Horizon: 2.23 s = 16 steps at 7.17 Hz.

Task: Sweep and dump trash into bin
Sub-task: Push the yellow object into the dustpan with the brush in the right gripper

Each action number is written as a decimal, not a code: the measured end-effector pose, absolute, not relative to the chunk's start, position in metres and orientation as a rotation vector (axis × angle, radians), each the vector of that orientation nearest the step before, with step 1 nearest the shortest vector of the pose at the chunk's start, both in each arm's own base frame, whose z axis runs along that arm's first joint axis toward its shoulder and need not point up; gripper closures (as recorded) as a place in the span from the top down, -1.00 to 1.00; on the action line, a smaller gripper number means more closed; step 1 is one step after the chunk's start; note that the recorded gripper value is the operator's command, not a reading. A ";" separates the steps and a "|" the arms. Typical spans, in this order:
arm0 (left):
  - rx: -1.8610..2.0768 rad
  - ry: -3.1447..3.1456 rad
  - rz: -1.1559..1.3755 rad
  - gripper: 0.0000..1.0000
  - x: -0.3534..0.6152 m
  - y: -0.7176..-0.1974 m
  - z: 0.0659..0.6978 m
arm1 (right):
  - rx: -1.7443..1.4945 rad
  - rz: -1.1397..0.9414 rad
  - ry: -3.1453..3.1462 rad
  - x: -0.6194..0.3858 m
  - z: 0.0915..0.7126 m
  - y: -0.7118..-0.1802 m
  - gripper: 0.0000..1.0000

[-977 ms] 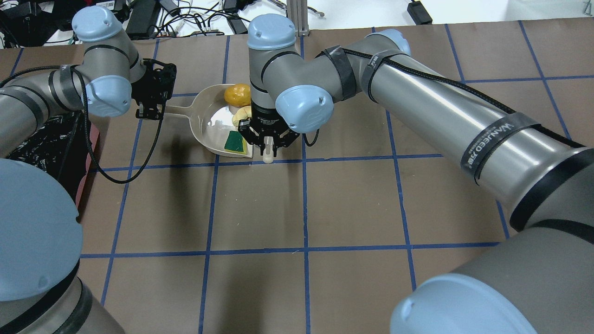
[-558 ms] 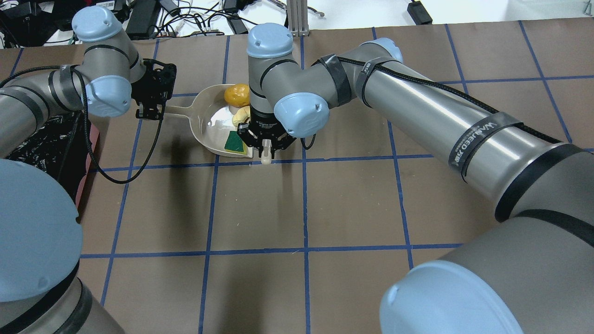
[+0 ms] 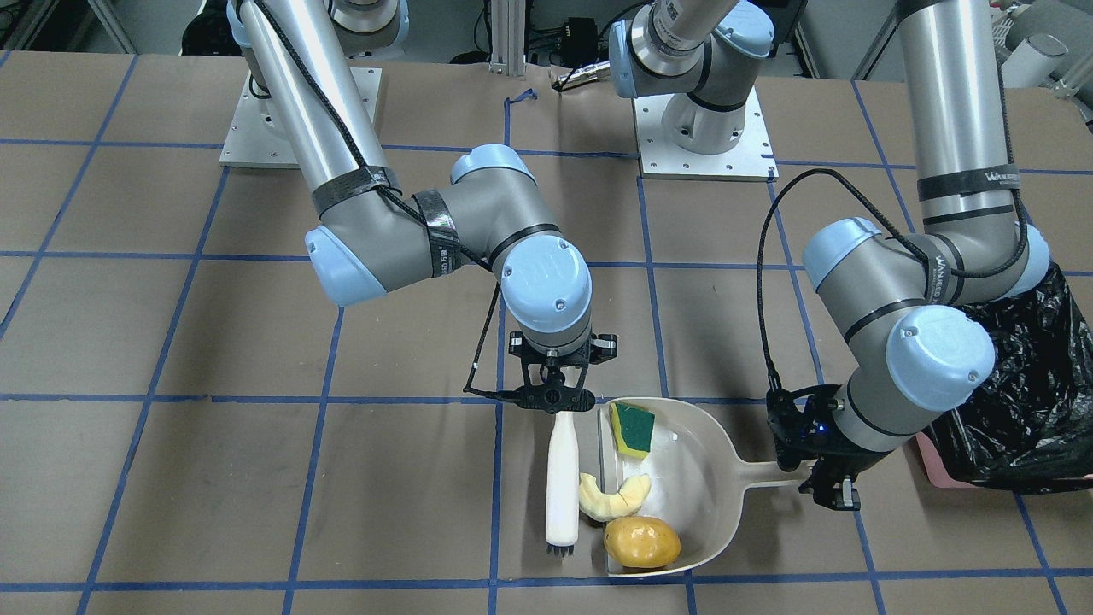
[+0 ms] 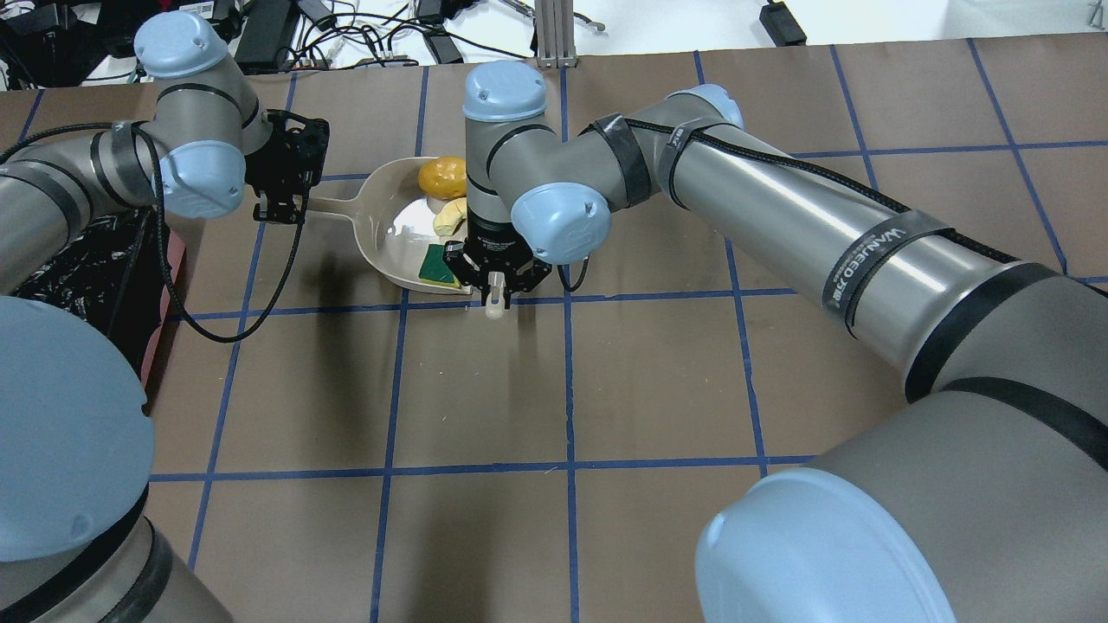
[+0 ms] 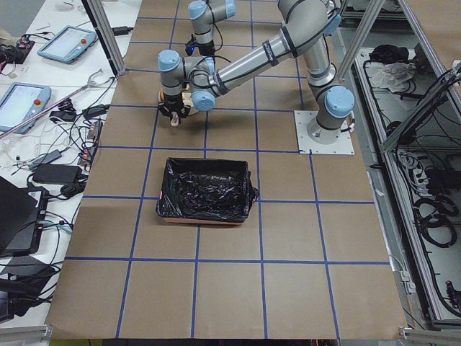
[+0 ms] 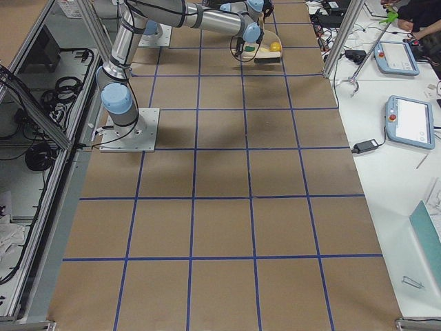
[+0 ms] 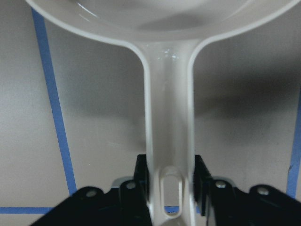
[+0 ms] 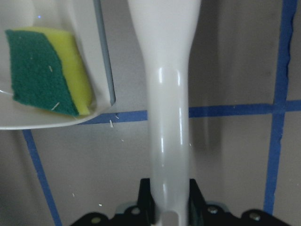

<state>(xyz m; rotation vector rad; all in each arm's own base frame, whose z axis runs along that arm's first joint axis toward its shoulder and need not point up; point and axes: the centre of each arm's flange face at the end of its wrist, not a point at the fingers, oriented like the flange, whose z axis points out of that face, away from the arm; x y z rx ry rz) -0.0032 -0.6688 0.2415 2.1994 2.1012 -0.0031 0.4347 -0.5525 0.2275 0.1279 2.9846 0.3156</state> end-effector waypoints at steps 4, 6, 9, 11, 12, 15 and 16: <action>2.199 2.101 -0.003 -0.42 -0.003 -0.669 0.242 | 0.172 0.344 2.989 0.432 0.218 -0.549 -1.00; 2.199 2.101 -0.003 -0.42 -0.003 -0.669 0.242 | 0.255 0.348 2.972 0.440 0.217 -0.548 -1.00; 2.199 2.101 -0.003 -0.42 -0.003 -0.669 0.242 | 0.313 0.342 2.926 0.456 0.221 -0.544 -1.00; 2.199 2.101 -0.003 -0.42 -0.003 -0.669 0.242 | 0.339 0.327 2.901 0.469 0.225 -0.547 -1.00; 2.199 2.101 -0.003 -0.42 -0.004 -0.669 0.242 | 0.350 0.329 2.888 0.475 0.227 -0.549 -1.00; 2.200 2.101 -0.003 -0.42 -0.005 -0.669 0.242 | 0.410 0.357 2.833 0.488 0.230 -0.545 -1.00; 2.200 2.100 -0.003 -0.42 -0.005 -0.669 0.242 | 0.441 0.382 2.800 0.494 0.231 -0.541 -1.00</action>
